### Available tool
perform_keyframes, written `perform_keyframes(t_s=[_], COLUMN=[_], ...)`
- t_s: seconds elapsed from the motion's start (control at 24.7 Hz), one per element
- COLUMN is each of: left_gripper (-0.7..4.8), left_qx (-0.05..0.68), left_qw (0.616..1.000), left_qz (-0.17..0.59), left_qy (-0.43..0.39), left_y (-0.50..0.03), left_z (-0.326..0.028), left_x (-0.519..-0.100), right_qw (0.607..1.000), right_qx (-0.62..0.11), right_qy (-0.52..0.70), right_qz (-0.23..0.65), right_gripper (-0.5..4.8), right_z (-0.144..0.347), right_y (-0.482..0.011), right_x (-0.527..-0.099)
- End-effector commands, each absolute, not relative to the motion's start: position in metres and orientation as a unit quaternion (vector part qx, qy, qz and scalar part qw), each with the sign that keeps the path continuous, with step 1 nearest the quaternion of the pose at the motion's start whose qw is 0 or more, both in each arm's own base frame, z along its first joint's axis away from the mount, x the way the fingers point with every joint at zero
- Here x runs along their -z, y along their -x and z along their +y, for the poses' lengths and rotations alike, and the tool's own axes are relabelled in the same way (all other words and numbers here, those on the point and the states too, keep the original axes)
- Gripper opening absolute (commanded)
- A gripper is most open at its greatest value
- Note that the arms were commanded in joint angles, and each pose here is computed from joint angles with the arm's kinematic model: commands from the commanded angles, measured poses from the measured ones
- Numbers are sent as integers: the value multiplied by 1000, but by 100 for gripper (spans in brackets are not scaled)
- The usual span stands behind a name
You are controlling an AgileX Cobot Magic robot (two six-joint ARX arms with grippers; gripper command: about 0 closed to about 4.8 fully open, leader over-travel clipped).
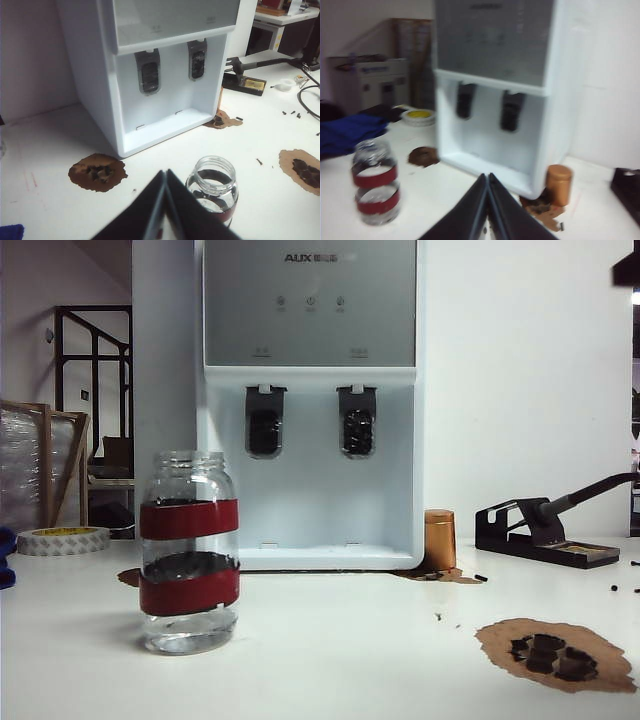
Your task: Pick up the water bottle with two loops of red belts, then reach the front water dispenser and gently press the gray-black baffle horizontally to get a little water.
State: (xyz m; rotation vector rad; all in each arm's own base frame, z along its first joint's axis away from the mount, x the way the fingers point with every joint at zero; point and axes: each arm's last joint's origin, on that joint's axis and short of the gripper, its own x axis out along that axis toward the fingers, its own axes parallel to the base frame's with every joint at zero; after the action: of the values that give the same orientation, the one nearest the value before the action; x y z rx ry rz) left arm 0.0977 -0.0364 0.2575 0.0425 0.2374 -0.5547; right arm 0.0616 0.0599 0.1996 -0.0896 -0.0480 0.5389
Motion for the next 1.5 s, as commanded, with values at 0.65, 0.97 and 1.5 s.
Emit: perform_keyframes(t_s=[0.65, 0.97, 1.5], left_gripper=[-5, -5, -5], left_qx=[211, 207, 121], left_qw=[972, 973, 990], left_qz=[98, 101, 67], left_qy=[-25, -26, -17], left_y=[-101, -100, -85], left_z=[-34, -33, -13], left_x=[-260, -260, -243], right_qw=[978, 978, 984], right_qx=[-205, -200, 165], right_qy=[36, 51, 48], right_qz=[-14, 5, 43], right_gripper=[3, 3, 3], right_z=[62, 62, -7], right_y=[-68, -69, -93], right_x=[-177, -170, -167])
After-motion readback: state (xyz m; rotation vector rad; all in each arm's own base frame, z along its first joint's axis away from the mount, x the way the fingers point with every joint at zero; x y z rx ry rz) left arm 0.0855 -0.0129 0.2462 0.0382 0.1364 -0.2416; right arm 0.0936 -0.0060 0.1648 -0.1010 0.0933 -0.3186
